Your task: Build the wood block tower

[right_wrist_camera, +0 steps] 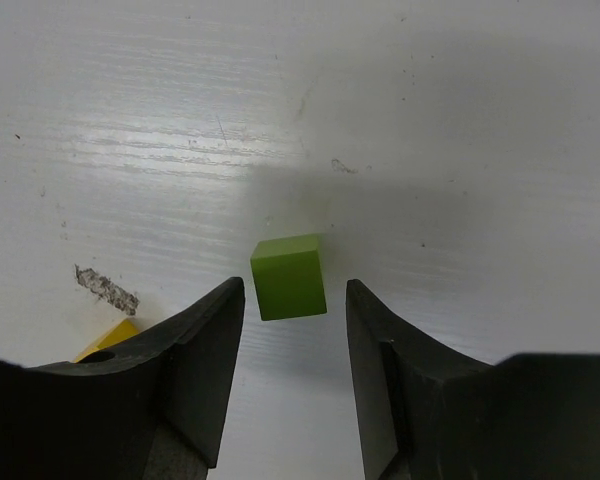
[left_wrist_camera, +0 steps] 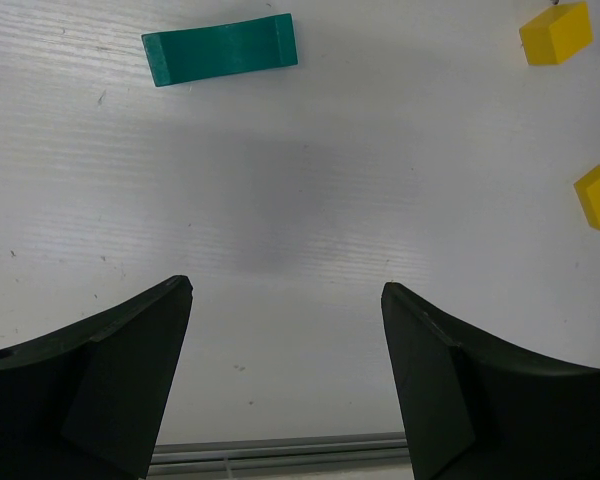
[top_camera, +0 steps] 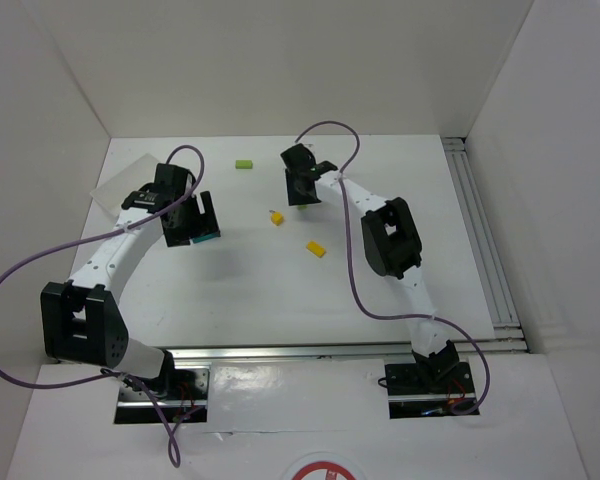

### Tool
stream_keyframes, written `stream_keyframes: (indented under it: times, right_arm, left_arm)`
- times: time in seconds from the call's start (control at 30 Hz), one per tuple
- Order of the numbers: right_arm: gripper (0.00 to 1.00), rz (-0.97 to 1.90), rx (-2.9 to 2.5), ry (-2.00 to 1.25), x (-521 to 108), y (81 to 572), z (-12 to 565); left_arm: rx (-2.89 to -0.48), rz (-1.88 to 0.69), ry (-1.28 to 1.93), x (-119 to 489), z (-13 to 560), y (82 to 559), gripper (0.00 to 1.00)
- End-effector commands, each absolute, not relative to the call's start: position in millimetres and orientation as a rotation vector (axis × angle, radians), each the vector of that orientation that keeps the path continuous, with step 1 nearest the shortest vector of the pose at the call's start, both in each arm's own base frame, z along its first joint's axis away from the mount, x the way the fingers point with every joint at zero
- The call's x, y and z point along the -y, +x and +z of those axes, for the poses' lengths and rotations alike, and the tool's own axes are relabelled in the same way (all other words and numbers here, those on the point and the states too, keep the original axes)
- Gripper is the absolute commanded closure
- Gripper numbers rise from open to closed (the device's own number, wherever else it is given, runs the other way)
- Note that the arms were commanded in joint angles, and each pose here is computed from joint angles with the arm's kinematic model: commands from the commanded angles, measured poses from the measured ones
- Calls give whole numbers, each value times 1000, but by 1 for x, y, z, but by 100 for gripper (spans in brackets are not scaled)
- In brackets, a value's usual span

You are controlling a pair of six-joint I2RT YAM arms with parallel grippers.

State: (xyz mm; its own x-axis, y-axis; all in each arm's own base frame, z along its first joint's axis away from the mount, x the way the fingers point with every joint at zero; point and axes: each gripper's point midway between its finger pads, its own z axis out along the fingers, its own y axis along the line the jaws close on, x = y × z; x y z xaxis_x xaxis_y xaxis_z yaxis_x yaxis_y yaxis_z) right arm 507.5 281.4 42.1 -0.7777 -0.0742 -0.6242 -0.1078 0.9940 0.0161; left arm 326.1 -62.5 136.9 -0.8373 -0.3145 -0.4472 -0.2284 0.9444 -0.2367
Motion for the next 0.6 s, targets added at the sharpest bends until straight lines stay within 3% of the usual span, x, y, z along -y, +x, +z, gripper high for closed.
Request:
stream_keyframes:
  times: [0.0, 0.5, 0.57]
  right_arm:
    - [47, 67, -2475, -127, -279, 511, 36]
    - [47, 65, -2493, -138, -272, 516, 25]
    - [50, 54, -2489, -134, -271, 517, 26]
  left_arm:
    - [-2589, -258, -366, 63, 143, 324, 10]
    - [-2581, -257, -353, 62, 146, 323, 10]
    - [-2581, -257, -353, 62, 146, 323, 10]
